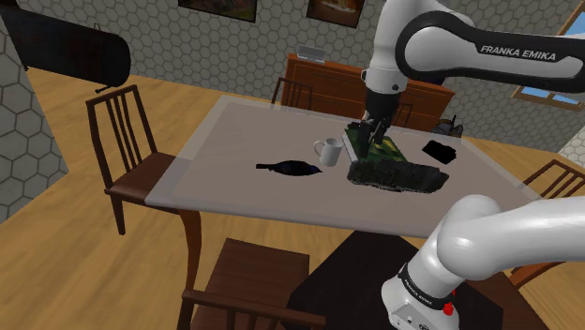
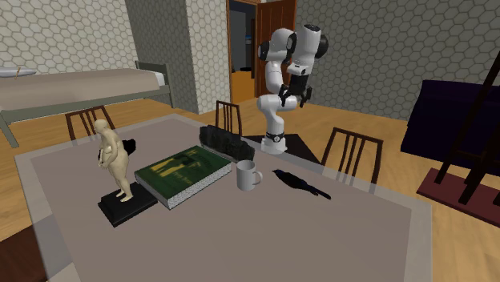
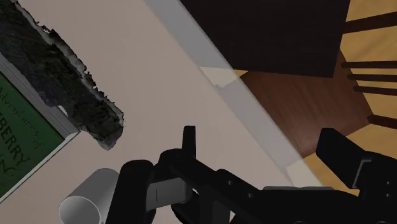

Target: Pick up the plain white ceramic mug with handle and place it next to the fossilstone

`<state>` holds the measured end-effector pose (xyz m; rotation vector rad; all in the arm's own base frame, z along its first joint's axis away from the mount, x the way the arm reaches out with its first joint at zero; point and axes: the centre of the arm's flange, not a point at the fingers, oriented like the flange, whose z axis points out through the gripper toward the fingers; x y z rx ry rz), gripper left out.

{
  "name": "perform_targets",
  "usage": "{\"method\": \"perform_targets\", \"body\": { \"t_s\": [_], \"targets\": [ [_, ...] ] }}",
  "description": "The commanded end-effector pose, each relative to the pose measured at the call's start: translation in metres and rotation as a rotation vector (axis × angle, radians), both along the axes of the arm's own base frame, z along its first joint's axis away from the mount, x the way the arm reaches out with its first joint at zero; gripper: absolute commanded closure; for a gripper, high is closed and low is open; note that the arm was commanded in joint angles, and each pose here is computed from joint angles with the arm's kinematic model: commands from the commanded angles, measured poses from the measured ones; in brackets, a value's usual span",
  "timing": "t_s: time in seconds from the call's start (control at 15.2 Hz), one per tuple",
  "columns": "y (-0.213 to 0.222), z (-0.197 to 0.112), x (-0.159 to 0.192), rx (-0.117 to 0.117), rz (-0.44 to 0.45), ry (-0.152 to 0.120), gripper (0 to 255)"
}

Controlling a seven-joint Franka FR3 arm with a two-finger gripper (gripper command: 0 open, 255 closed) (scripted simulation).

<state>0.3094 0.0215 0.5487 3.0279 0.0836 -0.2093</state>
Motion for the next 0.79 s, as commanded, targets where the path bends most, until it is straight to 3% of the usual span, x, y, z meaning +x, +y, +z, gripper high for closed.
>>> {"method": "perform_targets", "body": {
  "t_s": [0.0,0.73],
  "targets": [
    [0.000,0.000,0.000,0.000,0.000,0.000,0],
    [-0.094,-0.064,0.094,0.041,-0.016,-0.017,0]
  ]
}}
